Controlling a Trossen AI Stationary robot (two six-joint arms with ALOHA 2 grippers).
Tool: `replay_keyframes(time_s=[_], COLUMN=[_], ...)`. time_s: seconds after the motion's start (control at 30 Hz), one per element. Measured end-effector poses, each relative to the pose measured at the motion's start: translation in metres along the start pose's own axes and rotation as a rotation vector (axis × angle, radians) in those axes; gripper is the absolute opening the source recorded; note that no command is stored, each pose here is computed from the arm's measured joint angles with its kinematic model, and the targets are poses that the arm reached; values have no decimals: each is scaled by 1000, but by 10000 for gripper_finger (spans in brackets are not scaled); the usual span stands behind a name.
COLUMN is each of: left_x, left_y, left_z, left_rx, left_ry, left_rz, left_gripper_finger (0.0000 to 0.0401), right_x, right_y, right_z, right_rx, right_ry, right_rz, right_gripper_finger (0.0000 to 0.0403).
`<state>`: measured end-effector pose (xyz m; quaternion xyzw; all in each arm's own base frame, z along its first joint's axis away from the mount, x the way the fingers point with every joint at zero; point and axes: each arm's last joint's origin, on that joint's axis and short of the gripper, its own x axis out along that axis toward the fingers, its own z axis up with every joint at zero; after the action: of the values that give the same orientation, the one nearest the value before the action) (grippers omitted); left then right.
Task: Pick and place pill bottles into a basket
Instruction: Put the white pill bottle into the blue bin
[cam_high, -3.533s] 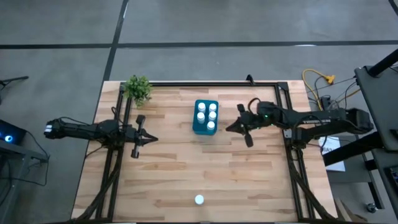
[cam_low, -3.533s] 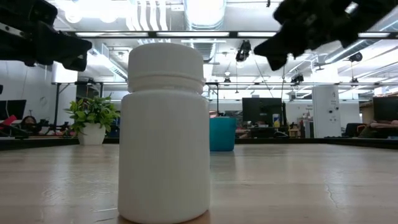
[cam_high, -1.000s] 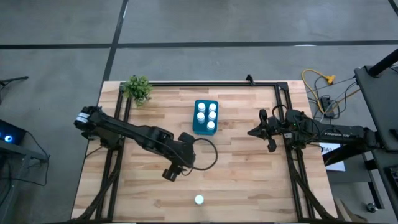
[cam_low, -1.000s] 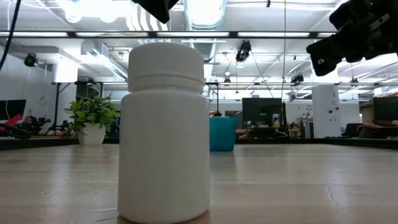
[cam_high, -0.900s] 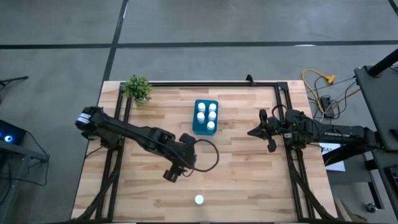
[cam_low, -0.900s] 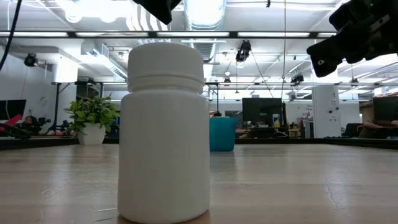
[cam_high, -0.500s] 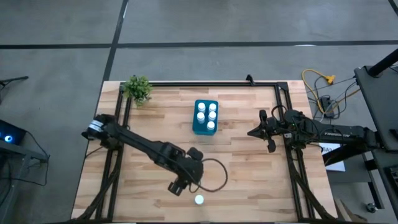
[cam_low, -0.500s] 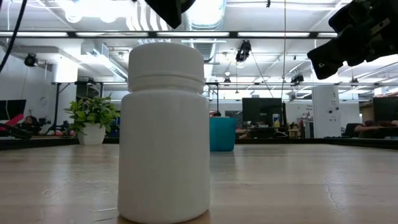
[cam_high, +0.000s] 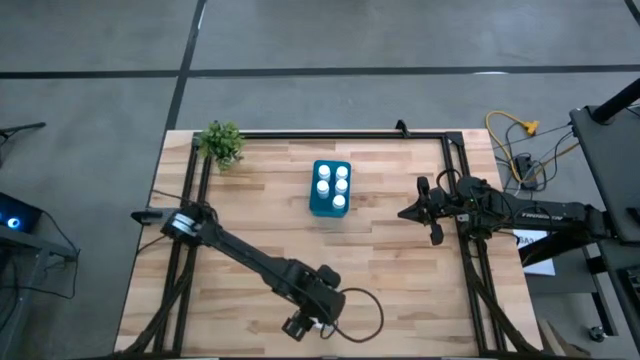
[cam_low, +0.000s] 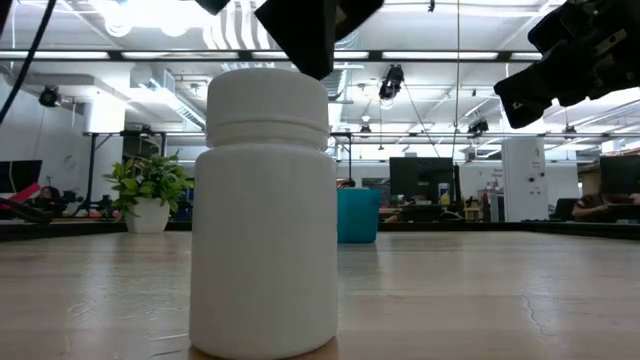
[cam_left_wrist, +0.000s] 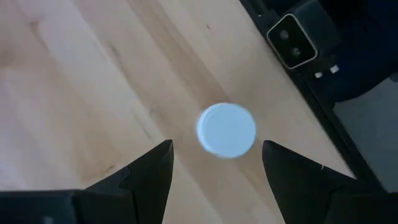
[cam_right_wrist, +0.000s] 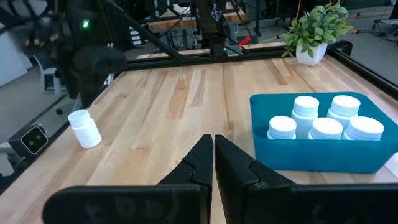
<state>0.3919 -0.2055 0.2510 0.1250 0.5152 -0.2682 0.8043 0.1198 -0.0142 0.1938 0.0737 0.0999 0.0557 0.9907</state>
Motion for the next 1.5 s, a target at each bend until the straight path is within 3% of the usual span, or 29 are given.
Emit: replay_keyframes(time_s=[0.33,0.77,1.5], left_x=[2,9,18], left_y=[-2,-8,-22], left_z=[4,4,6], left_rx=[-43,-32,-13], left_ry=[-5,7,-53], left_rz=[-54,45,36], left_gripper_finger=[228,228,228], right_x=[0,0,0], right_y=[0,0,0], right_z=[-1,-3,-4], right_rx=[5,16,18], right_ry=[7,27,43], right_rz=[-1,-3,-4], right_gripper_finger=[9,9,9])
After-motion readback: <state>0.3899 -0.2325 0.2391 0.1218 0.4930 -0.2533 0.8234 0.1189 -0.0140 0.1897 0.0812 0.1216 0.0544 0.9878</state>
